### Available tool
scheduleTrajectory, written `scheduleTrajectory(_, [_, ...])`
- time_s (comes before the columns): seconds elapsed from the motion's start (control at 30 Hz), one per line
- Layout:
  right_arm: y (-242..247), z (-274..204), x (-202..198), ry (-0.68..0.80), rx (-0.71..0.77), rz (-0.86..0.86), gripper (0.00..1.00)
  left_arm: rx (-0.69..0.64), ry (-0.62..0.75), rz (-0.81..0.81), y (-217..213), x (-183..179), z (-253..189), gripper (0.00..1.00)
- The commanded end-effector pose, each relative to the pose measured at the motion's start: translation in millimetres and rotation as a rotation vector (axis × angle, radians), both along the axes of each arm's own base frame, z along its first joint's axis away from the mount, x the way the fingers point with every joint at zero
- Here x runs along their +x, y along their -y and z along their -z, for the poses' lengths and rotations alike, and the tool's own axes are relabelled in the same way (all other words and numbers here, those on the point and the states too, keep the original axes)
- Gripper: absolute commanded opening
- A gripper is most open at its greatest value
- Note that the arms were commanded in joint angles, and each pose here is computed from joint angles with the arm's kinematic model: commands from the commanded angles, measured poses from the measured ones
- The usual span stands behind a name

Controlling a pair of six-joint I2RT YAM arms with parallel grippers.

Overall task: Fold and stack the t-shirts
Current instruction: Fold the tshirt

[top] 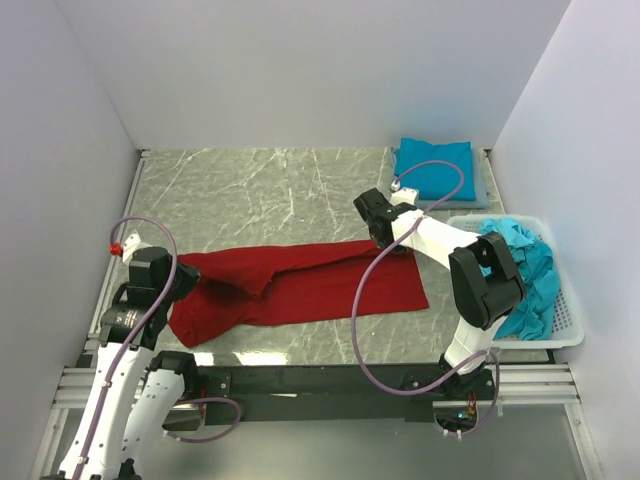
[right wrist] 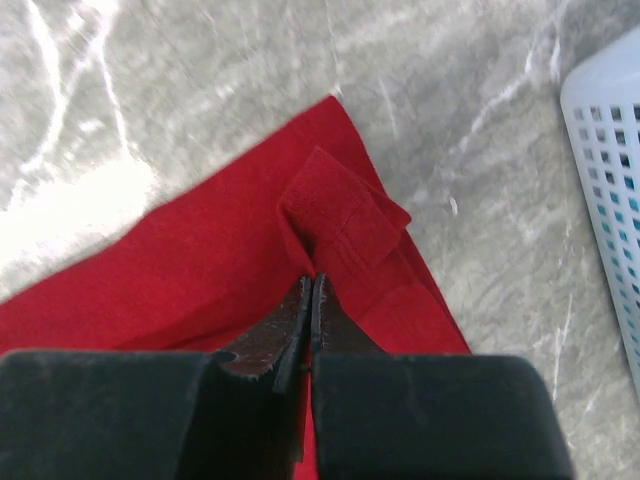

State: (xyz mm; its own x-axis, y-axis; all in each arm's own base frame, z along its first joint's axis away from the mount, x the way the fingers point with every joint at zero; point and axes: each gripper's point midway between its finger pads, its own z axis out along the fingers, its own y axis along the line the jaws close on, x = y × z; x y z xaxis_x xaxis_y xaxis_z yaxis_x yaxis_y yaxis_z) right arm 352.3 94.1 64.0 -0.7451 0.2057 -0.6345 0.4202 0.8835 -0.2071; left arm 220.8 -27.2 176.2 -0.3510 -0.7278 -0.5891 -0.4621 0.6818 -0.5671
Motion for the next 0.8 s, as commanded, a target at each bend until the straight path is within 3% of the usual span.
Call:
scheduleTrajectory(0.0, [3,-15,-1,0.08,0.011,0.032,0.04,-0.001,-0.013,-0.021,-3,-4,3,0.0])
scheduleTrajectory(0.07, [6,-12,-10,0.066,0.007,0.033,0.12,-0.004,-0.021,-0.024,-3,-5,6,0.0])
scheduleTrajectory(0.1, [8,-12,-13,0.068,0.01,0.044,0.22,-0.006,-0.029,-0.024,-2,-7,7,0.0])
scheduleTrajectory(0.23, [14,-13,-33,0.058,0.018,0.047,0.48,-0.011,-0.021,-0.033,-3,-9,6,0.0])
scheduleTrajectory(0.3, [17,-13,-41,0.048,0.028,0.044,0.57,-0.018,-0.022,-0.036,-3,-10,7,0.0])
scheduleTrajectory(0.37, [12,-19,-43,0.062,0.074,0.018,0.6,-0.028,-0.016,-0.033,-1,-9,7,0.0])
scheduleTrajectory(0.47, [-35,-30,-37,0.084,0.286,-0.19,0.62,-0.041,-0.016,-0.029,1,-8,9,0.0])
scheduleTrajectory(0.57, [-124,-53,-54,0.077,0.619,-0.605,0.63,-0.05,-0.027,-0.026,3,-8,13,0.0])
scheduleTrajectory(0.67, [-199,-77,-95,0.058,0.8,-0.954,0.63,-0.054,-0.027,-0.033,2,-7,13,0.0])
scheduleTrajectory(0.77, [-258,-77,-130,-0.007,0.859,-1.159,0.63,-0.056,-0.027,-0.031,3,-6,15,0.0])
